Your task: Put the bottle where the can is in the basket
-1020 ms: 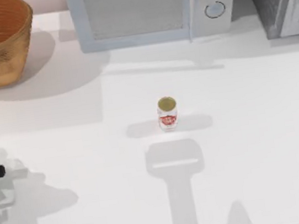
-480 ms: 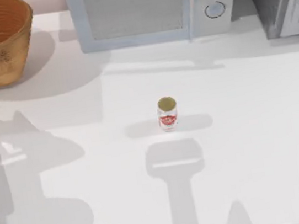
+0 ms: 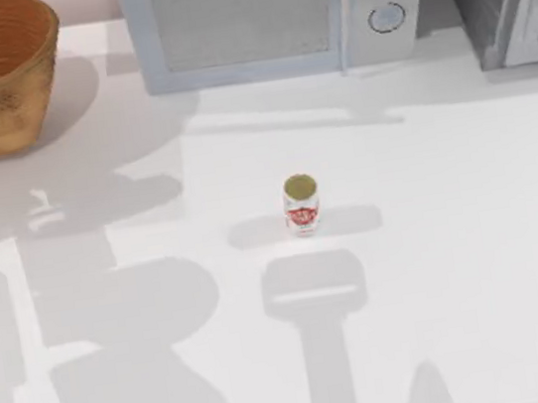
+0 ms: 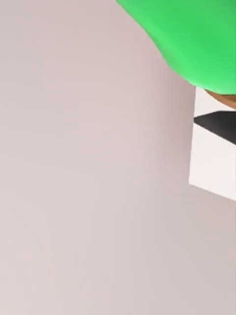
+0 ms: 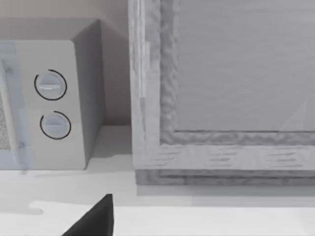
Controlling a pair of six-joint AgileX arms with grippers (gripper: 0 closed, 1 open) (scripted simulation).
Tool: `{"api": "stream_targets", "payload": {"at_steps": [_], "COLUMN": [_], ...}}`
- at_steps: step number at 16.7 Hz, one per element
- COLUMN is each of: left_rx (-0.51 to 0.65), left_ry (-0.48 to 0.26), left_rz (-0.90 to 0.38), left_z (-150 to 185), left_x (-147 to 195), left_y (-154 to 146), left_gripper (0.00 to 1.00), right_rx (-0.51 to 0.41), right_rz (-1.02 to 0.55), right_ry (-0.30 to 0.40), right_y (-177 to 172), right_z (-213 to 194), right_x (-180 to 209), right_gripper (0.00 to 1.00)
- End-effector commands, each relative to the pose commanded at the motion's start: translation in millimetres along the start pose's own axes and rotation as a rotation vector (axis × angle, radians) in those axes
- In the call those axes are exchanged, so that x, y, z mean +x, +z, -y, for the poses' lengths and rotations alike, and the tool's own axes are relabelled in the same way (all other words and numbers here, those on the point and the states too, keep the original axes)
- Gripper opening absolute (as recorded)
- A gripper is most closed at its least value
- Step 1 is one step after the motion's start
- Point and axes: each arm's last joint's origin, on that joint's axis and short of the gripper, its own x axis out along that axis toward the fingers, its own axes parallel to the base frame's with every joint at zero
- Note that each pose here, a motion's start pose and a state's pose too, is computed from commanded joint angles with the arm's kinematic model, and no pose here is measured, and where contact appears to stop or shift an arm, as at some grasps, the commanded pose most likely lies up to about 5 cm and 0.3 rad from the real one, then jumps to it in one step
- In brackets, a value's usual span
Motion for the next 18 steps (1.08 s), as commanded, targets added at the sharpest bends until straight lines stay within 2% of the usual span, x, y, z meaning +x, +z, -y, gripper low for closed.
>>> {"api": "stream_targets", "payload": {"at_steps": [4,9,14,18], "left_rx": [-0.01,-0.032,-0.038,-0.035], "left_ry": [-0.088,-0.195,-0.21,-0.211], "left_rz": [-0.099,-0.126,-0.127,-0.131], "left_z": [26,64,70,72], "left_x": [15,5,2,15], "left_y": [49,102,108,100], "left_gripper": [0.0,0.0,0.0,0.0], "right_rx": [0.0,0.0,0.0,0.0], "right_rz": [0.0,0.0,0.0,0.0], "right_ry": [0.0,0.0,0.0,0.0], "right_y": [0,0,0,0], "right_z": [0,0,0,0], "right_x": [0,0,0,0], "right_gripper": [1.0,1.0,1.0,1.0]}}
